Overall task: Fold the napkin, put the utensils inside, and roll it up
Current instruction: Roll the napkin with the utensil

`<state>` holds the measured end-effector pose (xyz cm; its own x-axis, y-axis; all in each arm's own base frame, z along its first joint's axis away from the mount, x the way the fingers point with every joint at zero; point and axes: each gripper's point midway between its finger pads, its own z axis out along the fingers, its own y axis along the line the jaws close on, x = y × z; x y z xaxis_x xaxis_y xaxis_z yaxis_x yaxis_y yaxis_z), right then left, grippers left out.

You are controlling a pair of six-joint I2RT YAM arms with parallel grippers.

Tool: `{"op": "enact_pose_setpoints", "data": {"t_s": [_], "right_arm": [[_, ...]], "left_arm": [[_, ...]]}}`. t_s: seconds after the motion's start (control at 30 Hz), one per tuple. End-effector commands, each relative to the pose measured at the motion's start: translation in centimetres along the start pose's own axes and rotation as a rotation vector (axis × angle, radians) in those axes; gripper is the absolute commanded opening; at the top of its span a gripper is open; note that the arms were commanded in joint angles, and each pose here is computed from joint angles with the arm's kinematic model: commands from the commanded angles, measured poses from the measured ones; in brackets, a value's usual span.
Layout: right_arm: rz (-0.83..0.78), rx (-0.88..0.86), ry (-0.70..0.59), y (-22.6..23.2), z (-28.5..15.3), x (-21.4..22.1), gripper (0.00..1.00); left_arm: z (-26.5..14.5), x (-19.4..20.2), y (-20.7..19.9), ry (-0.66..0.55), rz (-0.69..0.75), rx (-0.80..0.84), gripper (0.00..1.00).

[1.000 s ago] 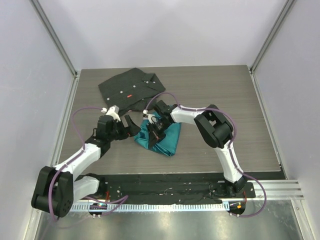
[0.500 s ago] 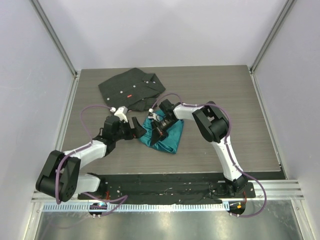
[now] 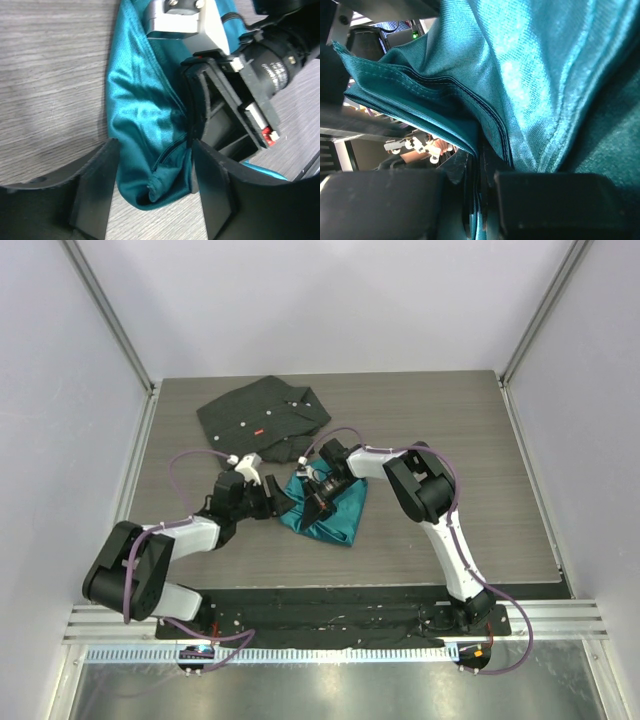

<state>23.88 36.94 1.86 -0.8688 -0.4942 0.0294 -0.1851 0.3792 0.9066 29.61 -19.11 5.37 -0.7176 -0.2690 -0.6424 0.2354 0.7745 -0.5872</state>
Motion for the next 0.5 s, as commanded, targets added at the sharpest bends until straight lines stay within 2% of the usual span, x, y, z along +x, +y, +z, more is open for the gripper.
{"op": "enact_pose_setpoints", "data": {"t_s": [0.0, 0.13, 0.23, 0.37, 0.47], "right_arm": [[0.077, 0.131, -0.015, -4.4, 0.3, -0.1, 0.02], [0.086, 0.134, -0.019, -4.7, 0.2, -0.2, 0.02], [0.088, 0.135, -0.02, -4.8, 0.1, -0.2, 0.02], [0.078, 0.138, -0.03, -4.3, -0.3, -0.4, 0.03], [0.048, 0.141, -0.046, -3.3, -0.7, -0.9, 0.08]], "left_arm": [[0.7, -1.5, -1.0, -0.047, 0.021, 0.04, 0.61], [0.6, -1.1, -0.8, -0.042, 0.017, 0.037, 0.56], [0.7, -1.0, -0.6, -0.035, 0.014, 0.031, 0.47], [1.4, -0.2, 0.1, 0.008, -0.007, 0.004, 0.26], [1.7, 0.0, 0.6, 0.032, -0.01, -0.02, 0.12]]}}
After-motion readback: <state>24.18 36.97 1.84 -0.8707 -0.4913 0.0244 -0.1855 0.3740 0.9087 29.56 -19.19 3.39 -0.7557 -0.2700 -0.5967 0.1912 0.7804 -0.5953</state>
